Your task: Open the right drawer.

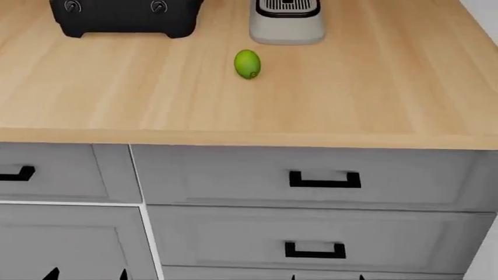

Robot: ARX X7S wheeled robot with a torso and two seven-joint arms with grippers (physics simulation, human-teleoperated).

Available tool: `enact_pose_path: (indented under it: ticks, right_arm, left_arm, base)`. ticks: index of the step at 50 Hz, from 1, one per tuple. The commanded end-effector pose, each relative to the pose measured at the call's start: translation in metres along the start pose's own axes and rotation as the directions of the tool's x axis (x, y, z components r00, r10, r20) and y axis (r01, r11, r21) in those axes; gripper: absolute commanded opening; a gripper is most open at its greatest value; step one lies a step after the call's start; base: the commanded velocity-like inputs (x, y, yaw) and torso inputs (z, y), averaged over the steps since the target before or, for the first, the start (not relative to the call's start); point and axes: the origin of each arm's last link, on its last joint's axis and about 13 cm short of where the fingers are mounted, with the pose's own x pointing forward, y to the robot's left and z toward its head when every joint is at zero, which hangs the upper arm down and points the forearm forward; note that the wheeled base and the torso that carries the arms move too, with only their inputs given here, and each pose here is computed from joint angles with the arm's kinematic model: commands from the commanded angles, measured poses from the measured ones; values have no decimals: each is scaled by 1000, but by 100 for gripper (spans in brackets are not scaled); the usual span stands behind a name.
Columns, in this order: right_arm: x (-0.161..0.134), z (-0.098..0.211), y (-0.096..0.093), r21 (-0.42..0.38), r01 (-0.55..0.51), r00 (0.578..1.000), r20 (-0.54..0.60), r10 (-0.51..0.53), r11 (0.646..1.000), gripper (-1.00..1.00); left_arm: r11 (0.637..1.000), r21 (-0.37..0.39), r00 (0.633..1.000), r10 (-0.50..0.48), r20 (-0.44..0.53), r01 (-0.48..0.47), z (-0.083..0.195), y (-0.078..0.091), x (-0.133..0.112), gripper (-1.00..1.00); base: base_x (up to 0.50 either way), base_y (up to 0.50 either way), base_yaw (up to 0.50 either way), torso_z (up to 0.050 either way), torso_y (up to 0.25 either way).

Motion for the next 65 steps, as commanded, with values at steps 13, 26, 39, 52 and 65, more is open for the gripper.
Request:
enact_pose_path:
  ticks: [13,26,39,52,65]
  right_arm:
    - [3,-1,0,-10,2,1000,0,-2,1000,100]
    - [4,-2,0,-12,4,1000,-3,-4,1000,100]
    - [4,-3,0,-14,2,1000,-6,-2,1000,100]
    - [4,-3,0,-12,1,1000,-2,-1,1000,100]
    - [4,-2,0,-12,-3,1000,-1,3,1000,100]
  left_arm:
    - [1000,-9,1000,-21,20,21,1,-1,0,100]
    - [1000,-4,1000,-21,16,21,1,-1,0,100]
    - [1000,0,1000,-19,10,19,1,-1,0,100]
    - [1000,8,1000,-19,11,19,1,-1,0,100]
    - [1000,5,1000,-20,13,20,1,-1,0,100]
  base:
    - [0,-125,0,0,0]
    - [0,0,0,0,0]
    - [0,0,0,0,-105]
    - [-1,0,0,0,-135]
    - [0,0,0,0,-186]
